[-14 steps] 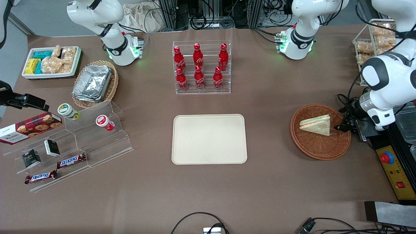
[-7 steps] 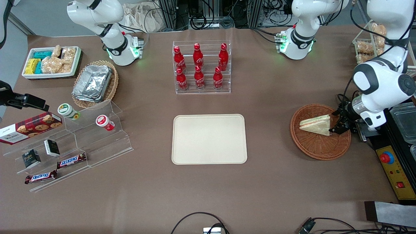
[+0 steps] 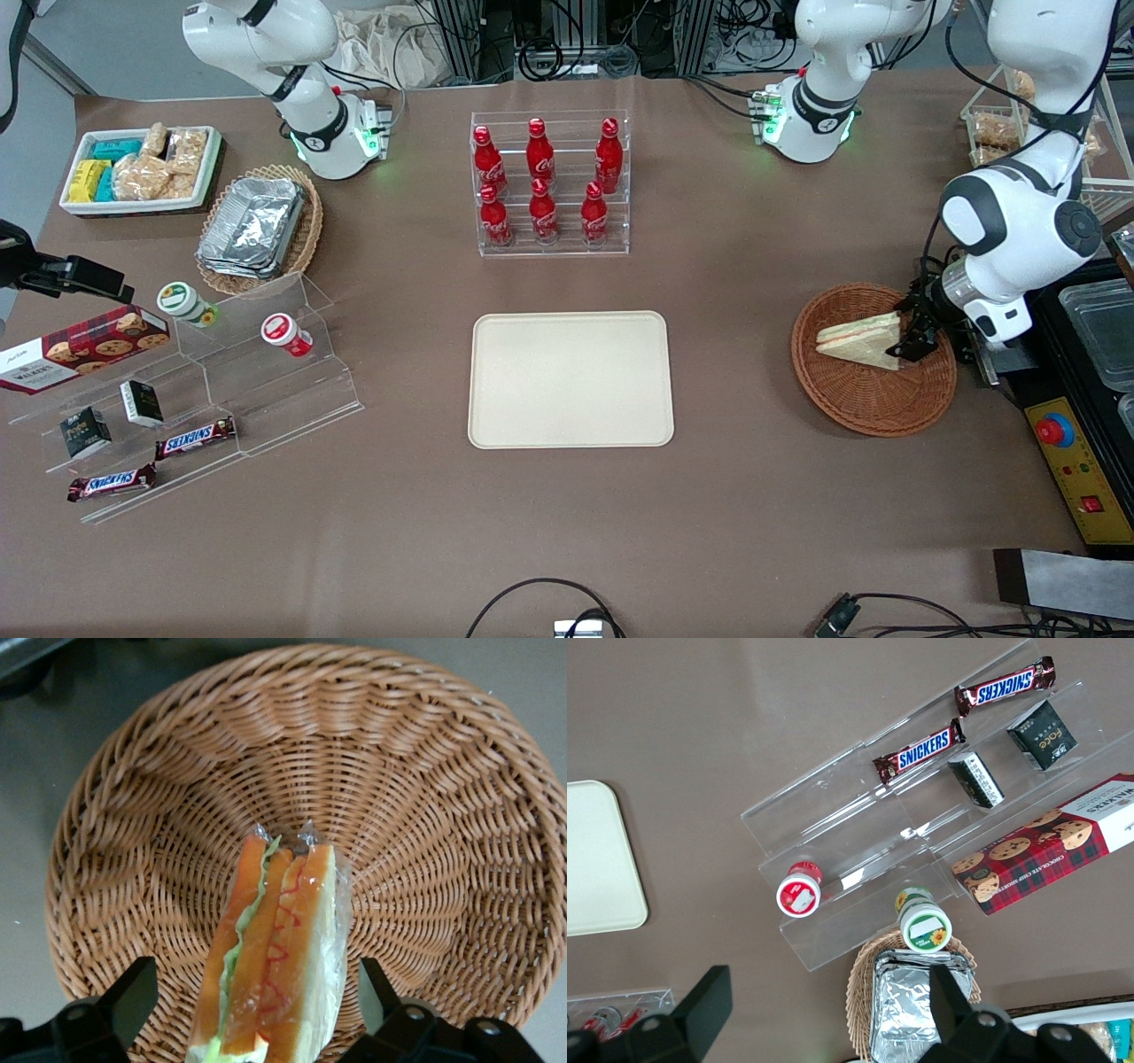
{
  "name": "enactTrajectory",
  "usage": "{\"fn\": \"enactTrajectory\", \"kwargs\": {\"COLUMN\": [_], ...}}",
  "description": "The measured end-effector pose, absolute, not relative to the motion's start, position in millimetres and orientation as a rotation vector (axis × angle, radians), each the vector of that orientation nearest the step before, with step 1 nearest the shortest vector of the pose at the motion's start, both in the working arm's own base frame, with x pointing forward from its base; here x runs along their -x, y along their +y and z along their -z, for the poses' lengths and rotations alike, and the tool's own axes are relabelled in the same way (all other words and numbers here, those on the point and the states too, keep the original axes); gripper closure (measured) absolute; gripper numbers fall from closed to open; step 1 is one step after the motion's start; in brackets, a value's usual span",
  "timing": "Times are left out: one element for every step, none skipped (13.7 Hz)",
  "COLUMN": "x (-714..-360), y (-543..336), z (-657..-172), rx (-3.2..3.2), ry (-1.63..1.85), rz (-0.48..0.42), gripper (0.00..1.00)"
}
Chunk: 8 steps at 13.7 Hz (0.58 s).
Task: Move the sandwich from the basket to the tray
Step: 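Lower the open left gripper onto the sandwich's upright edge, then close the left gripper on the sandwich and lift it from the basket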
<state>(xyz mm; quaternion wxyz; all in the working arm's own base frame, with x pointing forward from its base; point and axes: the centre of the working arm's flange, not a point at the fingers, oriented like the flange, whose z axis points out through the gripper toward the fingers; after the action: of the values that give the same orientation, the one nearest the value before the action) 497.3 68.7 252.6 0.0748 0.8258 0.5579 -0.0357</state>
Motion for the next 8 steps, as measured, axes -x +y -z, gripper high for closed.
{"fn": "enactTrajectory", "kwargs": {"x": [-498, -499, -499, -499, -500, -500, -500, -500], "y": [64, 60, 56, 53, 50, 49, 48, 48], "z": [-251, -249, -246, -244, -243, -242, -242, -242], "rx": [-2.474, -2.469, -2.469, -2.472, -2.475, -2.476, -2.477, -2.478], "ry": [1.671, 1.669, 1.666, 1.660, 1.656, 1.654, 1.653, 1.653], "rz": [0.105, 0.104, 0.101, 0.101, 0.102, 0.102, 0.101, 0.102], "gripper": [0.00, 0.00, 0.00, 0.00, 0.00, 0.04, 0.17, 0.27]}}
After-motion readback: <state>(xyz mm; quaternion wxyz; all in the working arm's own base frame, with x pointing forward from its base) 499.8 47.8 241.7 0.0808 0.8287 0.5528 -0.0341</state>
